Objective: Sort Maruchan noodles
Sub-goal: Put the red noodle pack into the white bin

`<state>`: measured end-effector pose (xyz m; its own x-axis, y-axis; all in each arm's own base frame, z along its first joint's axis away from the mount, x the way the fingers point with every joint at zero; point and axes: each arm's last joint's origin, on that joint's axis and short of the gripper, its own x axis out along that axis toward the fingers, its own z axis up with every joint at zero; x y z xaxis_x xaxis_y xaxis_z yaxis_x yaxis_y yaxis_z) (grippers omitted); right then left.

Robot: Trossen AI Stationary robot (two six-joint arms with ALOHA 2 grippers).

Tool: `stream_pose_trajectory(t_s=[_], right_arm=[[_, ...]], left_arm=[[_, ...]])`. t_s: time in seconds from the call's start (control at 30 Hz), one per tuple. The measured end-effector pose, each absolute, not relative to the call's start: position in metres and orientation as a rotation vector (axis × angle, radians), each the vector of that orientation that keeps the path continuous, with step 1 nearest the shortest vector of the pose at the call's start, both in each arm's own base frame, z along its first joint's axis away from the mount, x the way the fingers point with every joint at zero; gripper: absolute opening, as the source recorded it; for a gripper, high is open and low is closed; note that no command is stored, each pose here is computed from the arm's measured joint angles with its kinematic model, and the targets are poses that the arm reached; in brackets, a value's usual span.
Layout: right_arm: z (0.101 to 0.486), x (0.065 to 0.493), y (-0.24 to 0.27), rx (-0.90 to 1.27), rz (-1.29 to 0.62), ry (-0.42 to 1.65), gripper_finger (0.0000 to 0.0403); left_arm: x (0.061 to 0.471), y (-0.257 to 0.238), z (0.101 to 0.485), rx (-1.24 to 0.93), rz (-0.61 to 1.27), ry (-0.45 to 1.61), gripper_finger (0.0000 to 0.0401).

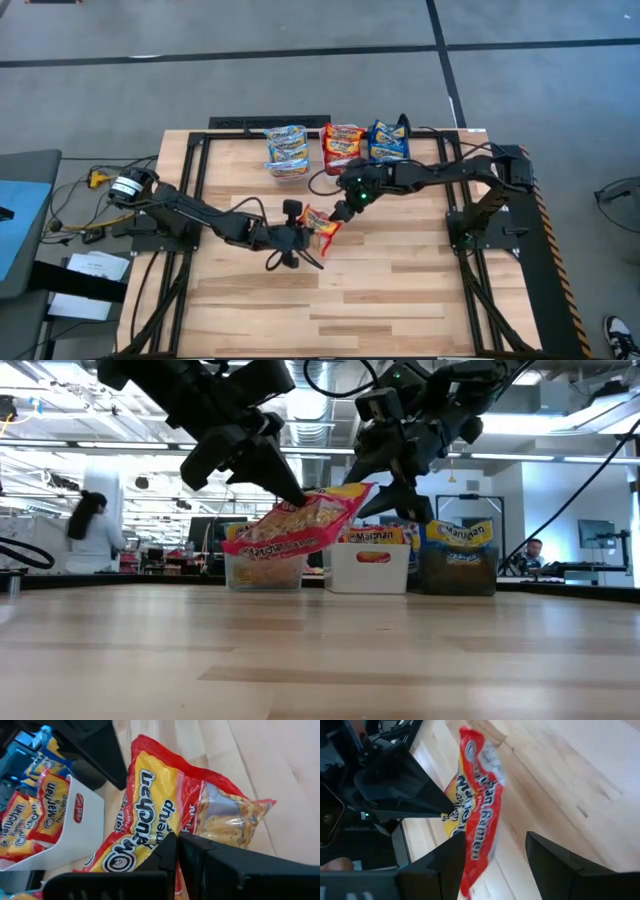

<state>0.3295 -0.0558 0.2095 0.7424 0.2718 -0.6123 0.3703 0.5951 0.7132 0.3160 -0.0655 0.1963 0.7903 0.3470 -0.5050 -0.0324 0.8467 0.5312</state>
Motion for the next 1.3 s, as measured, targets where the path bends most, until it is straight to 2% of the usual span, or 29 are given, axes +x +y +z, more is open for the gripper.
stream_pose_trajectory(t_s=[0.63,0.8,0.93,1.23,1.3], right_arm=[[0.212,0.335,-0.035,1.024,-0.098,0.738,0.023],[0.212,0.336,-0.033,1.024,-0.095,0.741,0.0216],[0.212,0.336,-0.032,1.022,-0.091,0.744,0.0176],[0.213,0.337,-0.032,0.957,-0.062,0.726,0.0026],[0.214,0.337,-0.032,0.925,-0.056,0.72,0.0009]], left_arm=[[0.323,-0.062,0.205,0.557,0.231,0.54,0.0],[0.323,-0.061,0.206,0.568,0.254,0.538,0.0],[0.323,-0.061,0.206,0.569,0.257,0.538,0.0],[0.323,-0.06,0.208,0.599,0.302,0.529,0.0],[0.324,-0.06,0.209,0.597,0.312,0.519,0.0]])
